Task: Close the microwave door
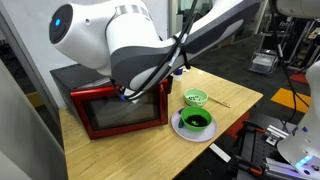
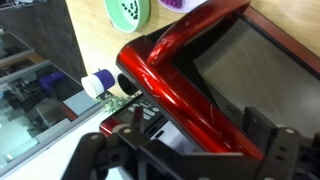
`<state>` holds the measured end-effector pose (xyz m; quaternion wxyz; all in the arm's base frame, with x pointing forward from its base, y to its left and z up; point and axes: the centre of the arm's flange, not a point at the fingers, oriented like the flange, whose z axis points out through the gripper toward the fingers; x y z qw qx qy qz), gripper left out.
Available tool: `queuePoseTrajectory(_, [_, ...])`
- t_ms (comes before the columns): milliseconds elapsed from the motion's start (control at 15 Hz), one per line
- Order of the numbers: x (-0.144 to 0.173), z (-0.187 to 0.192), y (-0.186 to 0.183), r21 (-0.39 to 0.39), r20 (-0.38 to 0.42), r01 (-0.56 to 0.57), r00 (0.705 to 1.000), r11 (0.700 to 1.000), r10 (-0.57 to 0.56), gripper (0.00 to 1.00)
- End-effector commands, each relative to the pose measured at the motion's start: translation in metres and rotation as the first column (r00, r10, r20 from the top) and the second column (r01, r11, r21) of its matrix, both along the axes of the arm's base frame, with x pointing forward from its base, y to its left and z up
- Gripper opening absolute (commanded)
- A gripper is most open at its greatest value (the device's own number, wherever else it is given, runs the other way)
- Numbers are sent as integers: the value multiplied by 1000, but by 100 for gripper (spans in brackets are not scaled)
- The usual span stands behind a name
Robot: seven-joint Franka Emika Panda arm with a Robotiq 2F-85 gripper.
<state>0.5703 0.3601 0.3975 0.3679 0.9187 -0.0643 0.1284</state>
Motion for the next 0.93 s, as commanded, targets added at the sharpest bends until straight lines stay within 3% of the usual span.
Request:
queuePoseTrajectory(0, [-9, 5, -7, -90, 63, 34, 998, 995, -28, 100])
queuePoseTrajectory(200, [-16, 5, -5, -50, 15, 10, 1000, 999, -9, 100])
queuePoseTrajectory(333, [-21, 1, -3, 44, -43, -49, 998, 998, 51, 100])
queuePoseTrajectory(467, [-18, -2, -12, 103, -52, -139, 988, 985, 145, 100])
queuePoseTrajectory(667, [-3, -1, -45, 178, -47, -274, 957, 945, 286, 100])
queuePoseTrajectory(867, [16, 2, -85, 254, -37, -388, 912, 886, 410, 100])
